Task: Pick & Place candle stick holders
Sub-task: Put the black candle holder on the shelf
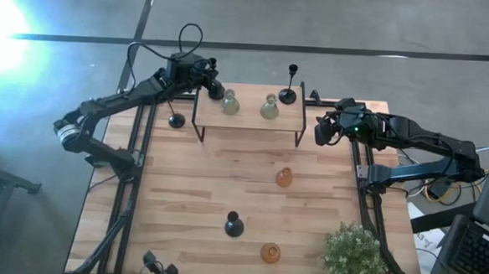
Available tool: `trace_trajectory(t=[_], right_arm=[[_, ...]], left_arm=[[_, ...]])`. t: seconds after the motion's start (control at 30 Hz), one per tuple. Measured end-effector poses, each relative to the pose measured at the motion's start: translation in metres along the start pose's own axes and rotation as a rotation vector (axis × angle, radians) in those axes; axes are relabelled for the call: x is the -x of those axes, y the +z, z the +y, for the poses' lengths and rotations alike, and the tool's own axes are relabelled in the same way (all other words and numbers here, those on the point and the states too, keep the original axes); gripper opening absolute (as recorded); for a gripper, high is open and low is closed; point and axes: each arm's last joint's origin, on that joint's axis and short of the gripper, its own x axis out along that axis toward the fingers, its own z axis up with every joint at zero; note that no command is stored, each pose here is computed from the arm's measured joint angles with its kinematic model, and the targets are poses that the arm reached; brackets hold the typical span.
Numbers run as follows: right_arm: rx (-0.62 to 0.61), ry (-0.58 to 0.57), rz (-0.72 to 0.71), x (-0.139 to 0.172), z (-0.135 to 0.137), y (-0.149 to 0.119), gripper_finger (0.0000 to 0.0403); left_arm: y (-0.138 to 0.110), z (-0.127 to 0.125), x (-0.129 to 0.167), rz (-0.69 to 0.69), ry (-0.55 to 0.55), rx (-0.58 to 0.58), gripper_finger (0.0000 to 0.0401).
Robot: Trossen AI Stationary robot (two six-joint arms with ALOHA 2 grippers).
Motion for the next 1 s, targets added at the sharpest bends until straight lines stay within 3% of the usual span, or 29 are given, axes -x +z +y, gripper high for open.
trace_trajectory(t=[0.7,1.0], right_arm=[[-0.001,0.001,0.0,-0.0001,0.0001,0.0001,0.0189],[-0.002,0.002,-0.002,-0.0001,0.0003,0.0003,0.0189]], left_arm=[[-0.0026,-0.0007,0.0009,0.031,-0.034,0.014,0.002],[-0.0061,-0.0009,0.0003,0.06,-0.043,0.055,0.0108]])
